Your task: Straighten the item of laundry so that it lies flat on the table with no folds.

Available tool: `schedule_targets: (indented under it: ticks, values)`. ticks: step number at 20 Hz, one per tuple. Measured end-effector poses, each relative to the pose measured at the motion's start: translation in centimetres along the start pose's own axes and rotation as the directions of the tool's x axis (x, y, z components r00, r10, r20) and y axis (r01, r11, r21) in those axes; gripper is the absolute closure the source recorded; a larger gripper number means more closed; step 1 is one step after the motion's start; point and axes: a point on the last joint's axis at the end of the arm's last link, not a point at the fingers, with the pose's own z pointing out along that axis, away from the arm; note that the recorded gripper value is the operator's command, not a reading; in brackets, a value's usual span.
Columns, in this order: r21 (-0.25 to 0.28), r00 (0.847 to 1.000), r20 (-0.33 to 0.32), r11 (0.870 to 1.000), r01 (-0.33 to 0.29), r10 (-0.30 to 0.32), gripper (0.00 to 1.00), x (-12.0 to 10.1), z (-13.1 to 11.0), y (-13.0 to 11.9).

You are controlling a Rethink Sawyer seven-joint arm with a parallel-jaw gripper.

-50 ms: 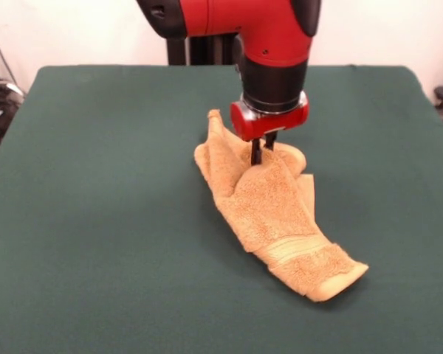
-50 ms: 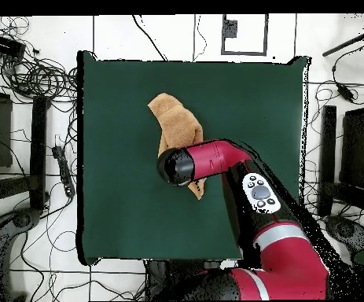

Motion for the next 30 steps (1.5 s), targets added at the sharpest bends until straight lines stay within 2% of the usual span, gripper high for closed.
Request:
schedule_targets:
  ticks: [5,12,22,30]
  values:
    - [0.008,1.000,0.006,1.000,-0.005,0.005,1.00,-0.7,-0.1,-0.5]
    - [0.009,1.000,0.000,1.000,-0.024,0.024,1.00,-2.0,1.1,-1.5]
    - [-0.008,0.997,-0.067,0.999,-0.037,0.036,1.00,-3.1,1.2,-2.1]
    - [-0.006,0.993,-0.119,1.000,0.002,-0.003,1.00,-4.0,1.1,-2.2]
